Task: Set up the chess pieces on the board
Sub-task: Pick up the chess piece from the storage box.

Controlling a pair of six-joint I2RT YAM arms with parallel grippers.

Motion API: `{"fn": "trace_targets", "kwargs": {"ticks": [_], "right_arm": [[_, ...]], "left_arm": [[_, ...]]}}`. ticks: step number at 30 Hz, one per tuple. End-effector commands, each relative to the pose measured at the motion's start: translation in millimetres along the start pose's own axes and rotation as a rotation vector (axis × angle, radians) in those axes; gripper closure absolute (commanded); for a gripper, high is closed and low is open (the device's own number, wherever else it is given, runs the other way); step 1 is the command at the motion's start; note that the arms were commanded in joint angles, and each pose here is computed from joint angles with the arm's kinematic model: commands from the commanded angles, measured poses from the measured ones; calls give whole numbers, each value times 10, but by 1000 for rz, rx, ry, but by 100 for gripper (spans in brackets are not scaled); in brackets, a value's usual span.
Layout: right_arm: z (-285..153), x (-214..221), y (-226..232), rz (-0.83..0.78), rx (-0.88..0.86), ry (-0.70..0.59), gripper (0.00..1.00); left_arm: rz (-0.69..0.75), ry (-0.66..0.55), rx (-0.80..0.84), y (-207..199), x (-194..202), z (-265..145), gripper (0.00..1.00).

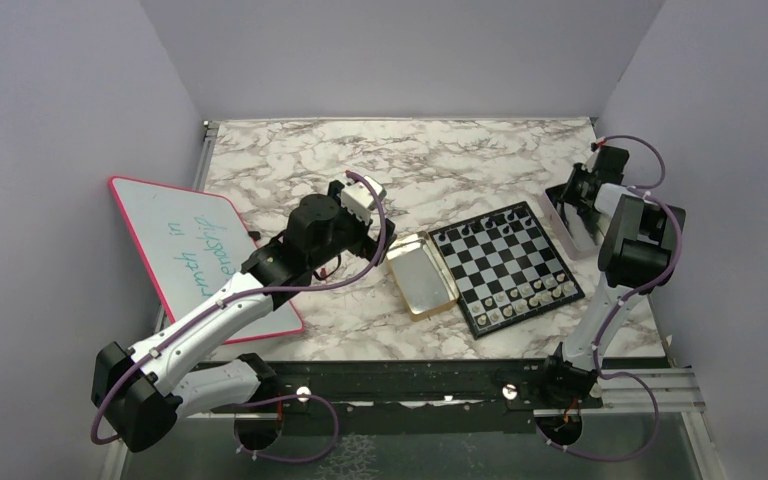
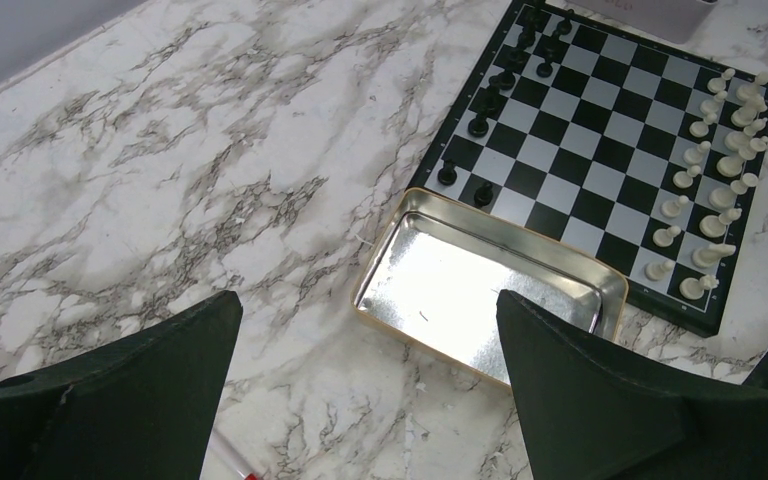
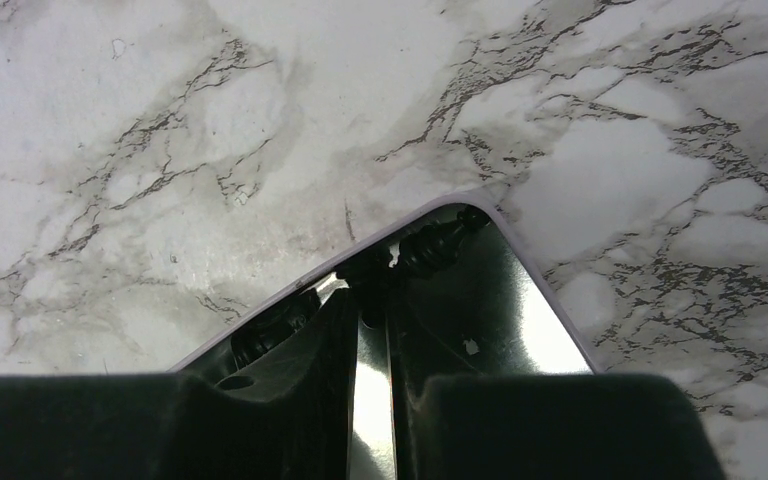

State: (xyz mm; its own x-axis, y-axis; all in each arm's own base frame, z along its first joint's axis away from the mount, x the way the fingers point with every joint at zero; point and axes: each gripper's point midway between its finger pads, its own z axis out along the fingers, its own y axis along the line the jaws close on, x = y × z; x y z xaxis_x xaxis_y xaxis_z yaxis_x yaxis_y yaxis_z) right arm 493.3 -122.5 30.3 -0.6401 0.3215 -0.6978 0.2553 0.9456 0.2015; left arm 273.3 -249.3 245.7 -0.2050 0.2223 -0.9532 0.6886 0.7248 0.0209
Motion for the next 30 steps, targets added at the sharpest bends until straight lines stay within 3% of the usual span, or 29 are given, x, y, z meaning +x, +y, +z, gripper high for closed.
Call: {"fn": "trace_targets", "kwargs": {"ticks": [1,20,30], "right_arm": [[-15,88,23,-5,-29,25,81],[-412,-218,55,23,17,-4,99],[-686,-318,103,93,45,7,99]], "left_arm": [[9,-19,18,-18,-23,18,1],[2,-23,32,-35,-37,13,1],[0,-26,35,-41,-41,11,1]]}}
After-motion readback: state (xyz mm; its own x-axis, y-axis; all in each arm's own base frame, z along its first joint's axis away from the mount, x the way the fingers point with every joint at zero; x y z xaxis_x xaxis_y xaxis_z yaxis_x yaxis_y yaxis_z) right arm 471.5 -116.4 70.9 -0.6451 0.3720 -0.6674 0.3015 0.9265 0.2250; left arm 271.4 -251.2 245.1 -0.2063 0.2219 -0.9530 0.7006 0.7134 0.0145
